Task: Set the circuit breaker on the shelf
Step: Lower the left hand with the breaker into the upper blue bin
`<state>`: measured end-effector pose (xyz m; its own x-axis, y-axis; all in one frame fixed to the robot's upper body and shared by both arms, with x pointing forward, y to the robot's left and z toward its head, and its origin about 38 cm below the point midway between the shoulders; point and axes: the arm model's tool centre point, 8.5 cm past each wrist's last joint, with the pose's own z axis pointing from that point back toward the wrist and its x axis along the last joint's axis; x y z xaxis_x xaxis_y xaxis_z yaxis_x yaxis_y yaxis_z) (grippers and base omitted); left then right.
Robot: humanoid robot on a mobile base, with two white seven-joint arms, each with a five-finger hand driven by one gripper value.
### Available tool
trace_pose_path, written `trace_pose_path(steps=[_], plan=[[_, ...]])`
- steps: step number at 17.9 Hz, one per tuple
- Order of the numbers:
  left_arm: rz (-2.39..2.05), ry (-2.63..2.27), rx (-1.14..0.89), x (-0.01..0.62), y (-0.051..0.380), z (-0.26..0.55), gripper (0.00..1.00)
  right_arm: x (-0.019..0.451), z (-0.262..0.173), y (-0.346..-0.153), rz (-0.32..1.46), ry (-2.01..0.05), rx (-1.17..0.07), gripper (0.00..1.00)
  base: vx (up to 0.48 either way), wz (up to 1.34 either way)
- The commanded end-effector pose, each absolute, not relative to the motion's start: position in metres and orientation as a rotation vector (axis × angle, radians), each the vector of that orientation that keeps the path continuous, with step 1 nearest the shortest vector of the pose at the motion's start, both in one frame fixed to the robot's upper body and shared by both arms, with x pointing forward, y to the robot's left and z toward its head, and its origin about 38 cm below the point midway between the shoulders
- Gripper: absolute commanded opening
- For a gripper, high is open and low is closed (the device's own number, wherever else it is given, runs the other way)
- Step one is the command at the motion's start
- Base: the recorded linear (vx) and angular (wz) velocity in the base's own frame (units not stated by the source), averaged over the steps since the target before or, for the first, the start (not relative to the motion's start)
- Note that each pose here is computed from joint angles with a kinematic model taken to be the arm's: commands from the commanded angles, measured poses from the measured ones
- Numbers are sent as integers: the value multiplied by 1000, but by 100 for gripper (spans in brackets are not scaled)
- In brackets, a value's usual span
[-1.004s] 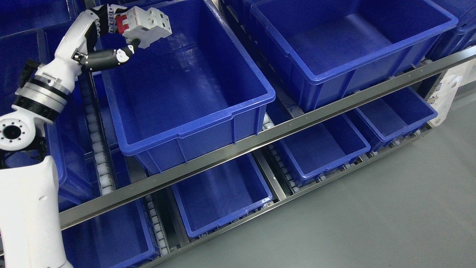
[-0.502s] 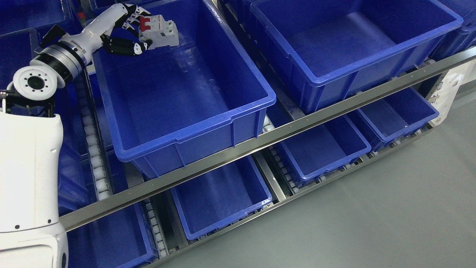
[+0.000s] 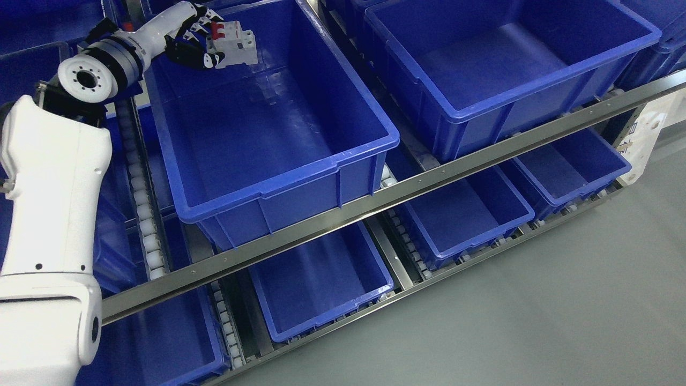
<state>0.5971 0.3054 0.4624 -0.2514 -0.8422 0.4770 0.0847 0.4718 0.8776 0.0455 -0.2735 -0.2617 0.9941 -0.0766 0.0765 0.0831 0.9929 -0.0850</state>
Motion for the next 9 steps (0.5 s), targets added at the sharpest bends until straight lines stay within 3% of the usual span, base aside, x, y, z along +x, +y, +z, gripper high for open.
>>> trace_pose_path(steps=[1,9], plan=[[-1030,-1359,551,632,270,378,19,39,-261,-285,-79,-98,-106,100,-18,-39],[-1085,-1243,555,635,264,345,24,39,-261,-285,-77,-98,-106,100,-2,-34]])
